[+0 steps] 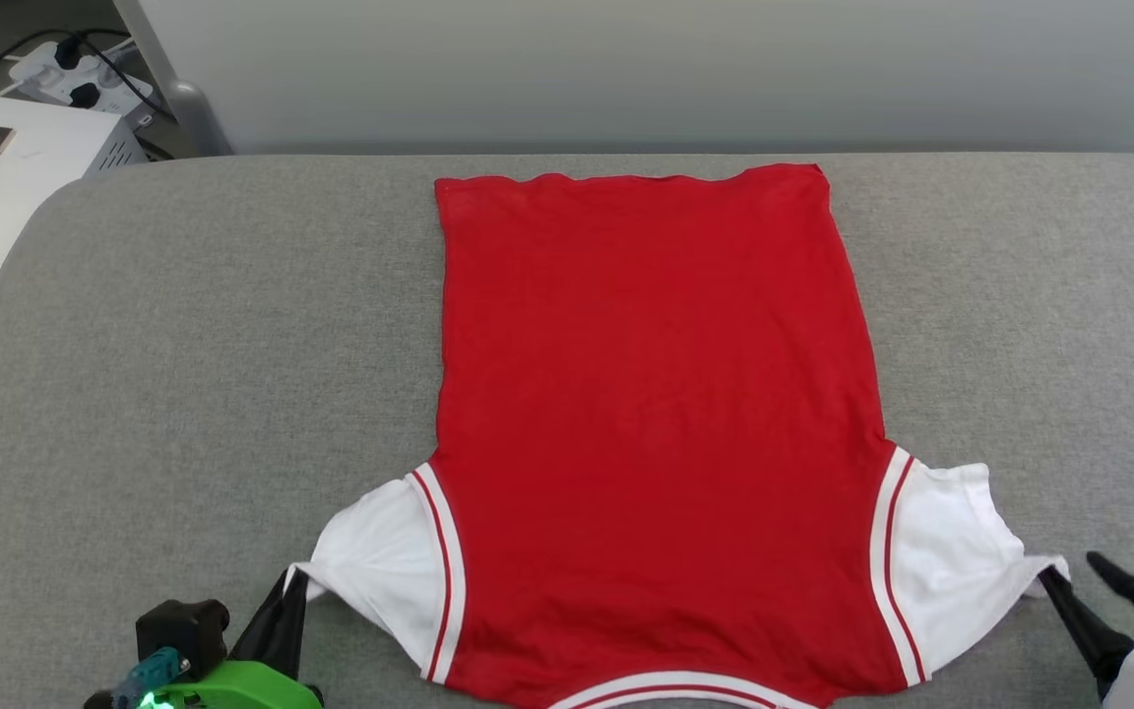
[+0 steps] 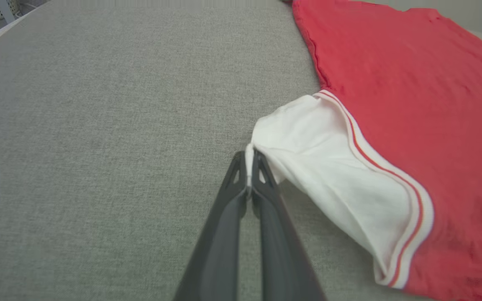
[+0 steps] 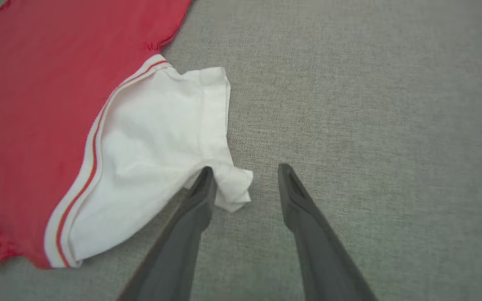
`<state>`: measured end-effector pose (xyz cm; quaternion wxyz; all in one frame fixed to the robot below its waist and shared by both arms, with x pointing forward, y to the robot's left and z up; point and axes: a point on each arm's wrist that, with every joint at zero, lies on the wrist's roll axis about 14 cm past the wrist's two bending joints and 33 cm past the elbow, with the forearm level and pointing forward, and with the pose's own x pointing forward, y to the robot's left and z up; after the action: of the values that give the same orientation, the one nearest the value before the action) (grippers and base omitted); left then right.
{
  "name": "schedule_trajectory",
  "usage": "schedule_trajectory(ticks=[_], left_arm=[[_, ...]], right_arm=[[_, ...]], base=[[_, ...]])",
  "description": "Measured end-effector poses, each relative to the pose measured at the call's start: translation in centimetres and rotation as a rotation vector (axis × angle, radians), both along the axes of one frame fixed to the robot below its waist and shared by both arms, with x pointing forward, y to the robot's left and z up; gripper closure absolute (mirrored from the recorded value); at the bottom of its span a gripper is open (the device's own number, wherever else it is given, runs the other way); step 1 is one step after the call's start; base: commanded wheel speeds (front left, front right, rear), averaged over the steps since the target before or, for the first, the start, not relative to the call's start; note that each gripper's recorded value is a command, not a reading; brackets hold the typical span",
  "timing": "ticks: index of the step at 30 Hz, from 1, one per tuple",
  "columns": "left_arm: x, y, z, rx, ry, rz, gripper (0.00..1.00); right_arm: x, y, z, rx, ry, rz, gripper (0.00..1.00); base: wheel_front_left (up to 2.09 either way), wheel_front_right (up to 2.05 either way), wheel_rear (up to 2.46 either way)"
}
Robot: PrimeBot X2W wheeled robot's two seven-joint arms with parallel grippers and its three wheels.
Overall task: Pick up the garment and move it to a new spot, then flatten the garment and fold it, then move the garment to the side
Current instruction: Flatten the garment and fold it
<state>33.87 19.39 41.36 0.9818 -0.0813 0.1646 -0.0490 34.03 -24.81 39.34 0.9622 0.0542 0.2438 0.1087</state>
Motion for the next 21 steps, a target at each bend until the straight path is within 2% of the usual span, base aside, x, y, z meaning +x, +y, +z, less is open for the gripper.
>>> schedule_trajectory(ticks=[5, 10, 13, 17, 21], left_arm=[[0.6, -0.8, 2.0, -0.003, -0.074, -0.011, 1.00], [1.4, -1.9, 4.2, -0.001, -0.152, -0.021, 1.00], [2.0, -2.3, 5.1, -0.003, -0.183, -0.025, 1.00], [3.2, -2.8, 6.0, -0.008, -0.222, -0.019, 1.00], [4.3, -3.1, 6.1, -0.032, -0.229, 0.001, 1.00]], right_arm=[[3.7, -1.2, 4.8, -0.040, -0.158, 0.006, 0.00], [9.5, -1.9, 12.7, -0.100, -0.371, 0.023, 0.00], [12.9, -1.1, 17.0, -0.115, -0.451, 0.045, 0.00], [17.4, 0.7, 20.5, -0.158, -0.468, 0.094, 0.00], [22.1, 2.2, 21.5, -0.195, -0.399, 0.121, 0.00]], base=[[0.00, 0.00, 0.00], [0.00, 0.00, 0.00], [0.00, 0.00, 0.00], [0.00, 0.00, 0.00], [0.00, 0.00, 0.00]])
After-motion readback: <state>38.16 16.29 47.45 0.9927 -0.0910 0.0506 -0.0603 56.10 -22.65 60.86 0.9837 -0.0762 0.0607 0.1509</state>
